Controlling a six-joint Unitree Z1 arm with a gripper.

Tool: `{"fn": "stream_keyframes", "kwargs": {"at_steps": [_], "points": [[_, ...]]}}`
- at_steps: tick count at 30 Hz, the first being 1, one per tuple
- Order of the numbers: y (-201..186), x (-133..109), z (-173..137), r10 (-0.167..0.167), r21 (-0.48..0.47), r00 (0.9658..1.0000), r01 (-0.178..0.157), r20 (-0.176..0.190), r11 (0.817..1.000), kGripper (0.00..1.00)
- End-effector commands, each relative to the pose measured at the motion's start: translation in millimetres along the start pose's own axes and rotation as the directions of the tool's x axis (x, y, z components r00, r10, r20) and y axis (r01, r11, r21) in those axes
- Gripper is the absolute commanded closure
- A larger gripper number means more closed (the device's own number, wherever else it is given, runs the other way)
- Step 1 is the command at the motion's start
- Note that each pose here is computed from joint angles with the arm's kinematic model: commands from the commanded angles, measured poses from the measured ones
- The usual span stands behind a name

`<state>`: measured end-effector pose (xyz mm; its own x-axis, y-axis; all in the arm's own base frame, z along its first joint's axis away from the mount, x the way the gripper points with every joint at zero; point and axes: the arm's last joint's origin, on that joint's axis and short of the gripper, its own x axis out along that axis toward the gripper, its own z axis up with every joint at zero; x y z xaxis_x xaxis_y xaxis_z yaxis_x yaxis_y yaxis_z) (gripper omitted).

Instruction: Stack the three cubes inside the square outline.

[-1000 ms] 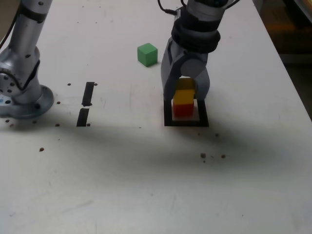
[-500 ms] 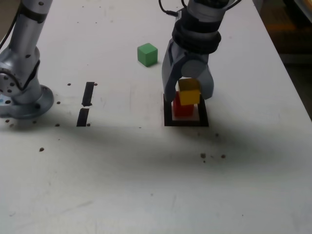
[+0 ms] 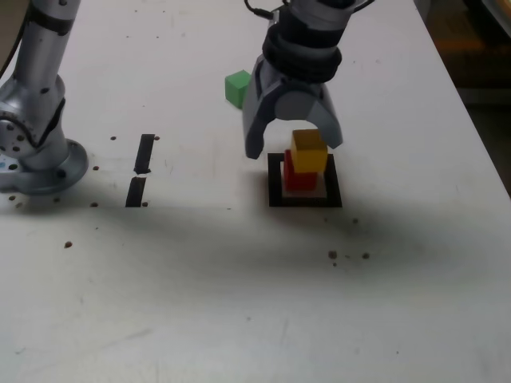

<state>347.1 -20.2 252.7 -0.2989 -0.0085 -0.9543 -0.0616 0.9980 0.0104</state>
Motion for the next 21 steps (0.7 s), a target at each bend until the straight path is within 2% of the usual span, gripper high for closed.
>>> {"fn": "stream_keyframes", "kwargs": {"at_steps": [1,6,9,13,16,18,21], "points": [[4.6,-9.1,-11.4,0.005,0.001,0.9999,-0.005,0.015,1.000,0.00],[33.4,-26.6,-39.9,0.026,0.015,0.9993,-0.027,0.025,1.000,0.00],[56.6,-35.9,-52.1,0.054,0.033,0.9974,-0.055,0.048,0.998,0.00],[82.9,-47.5,-59.8,0.115,0.061,0.9889,-0.121,0.094,0.991,0.00],[102.8,-49.3,-61.1,0.147,0.077,0.9845,-0.154,0.096,0.985,0.00],[114.9,-45.2,-62.3,0.151,0.073,0.9856,-0.157,0.076,0.985,0.00],[134.9,-33.5,-66.5,0.127,0.028,0.9912,-0.128,0.036,0.991,0.00]]}}
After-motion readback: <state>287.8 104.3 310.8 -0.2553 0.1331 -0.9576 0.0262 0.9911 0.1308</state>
